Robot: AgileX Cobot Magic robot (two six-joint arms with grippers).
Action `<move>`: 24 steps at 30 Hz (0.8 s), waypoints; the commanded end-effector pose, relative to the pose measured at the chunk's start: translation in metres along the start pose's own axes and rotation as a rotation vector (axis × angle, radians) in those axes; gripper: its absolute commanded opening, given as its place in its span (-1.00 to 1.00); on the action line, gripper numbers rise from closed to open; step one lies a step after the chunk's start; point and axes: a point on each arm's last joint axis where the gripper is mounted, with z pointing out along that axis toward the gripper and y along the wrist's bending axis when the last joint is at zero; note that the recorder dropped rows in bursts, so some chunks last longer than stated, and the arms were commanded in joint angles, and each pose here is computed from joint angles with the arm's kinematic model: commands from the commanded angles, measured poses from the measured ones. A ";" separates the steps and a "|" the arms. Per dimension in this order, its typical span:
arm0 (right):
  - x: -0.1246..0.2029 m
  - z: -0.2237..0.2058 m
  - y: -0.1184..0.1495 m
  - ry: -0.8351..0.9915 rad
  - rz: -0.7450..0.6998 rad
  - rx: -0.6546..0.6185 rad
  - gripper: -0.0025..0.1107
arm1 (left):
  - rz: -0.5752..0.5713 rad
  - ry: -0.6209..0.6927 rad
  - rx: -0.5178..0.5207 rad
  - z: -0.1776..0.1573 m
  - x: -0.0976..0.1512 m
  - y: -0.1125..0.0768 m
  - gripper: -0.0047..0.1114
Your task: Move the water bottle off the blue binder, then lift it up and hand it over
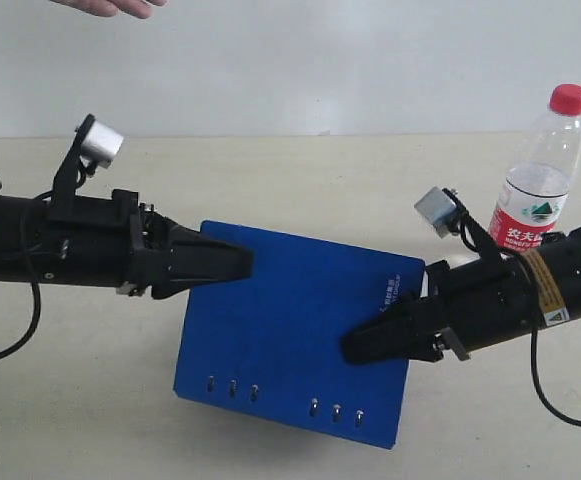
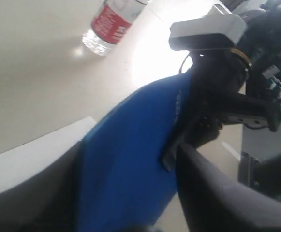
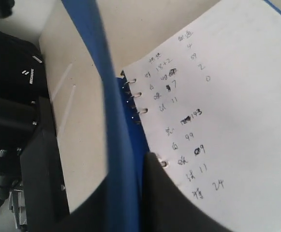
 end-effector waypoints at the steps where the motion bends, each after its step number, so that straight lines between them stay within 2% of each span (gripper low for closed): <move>1: -0.010 0.000 0.005 -0.084 0.035 -0.019 -0.96 | 0.048 0.085 0.259 0.008 0.013 -0.021 -0.02; 4: -0.010 0.000 0.010 -0.083 0.029 -0.070 -0.96 | 0.010 0.098 0.258 0.014 0.021 -0.011 -0.04; 6: -0.010 0.000 0.011 -0.083 0.035 -0.085 -0.96 | -0.020 0.094 0.252 0.018 0.025 -0.005 -0.12; 12: -0.010 0.000 0.011 -0.083 0.037 -0.083 -0.96 | -0.058 0.113 0.251 0.022 0.033 0.002 -0.83; 18: -0.010 0.000 0.010 -0.083 0.039 -0.071 -0.94 | -0.069 0.092 0.244 0.023 0.031 0.002 -0.84; 20: -0.010 0.000 0.008 -0.083 0.040 -0.055 -0.83 | -0.076 0.079 0.239 0.023 0.030 0.003 -0.84; 24: -0.010 0.000 0.002 -0.081 0.043 0.014 -0.38 | -0.081 0.065 0.234 0.023 0.028 0.003 -0.84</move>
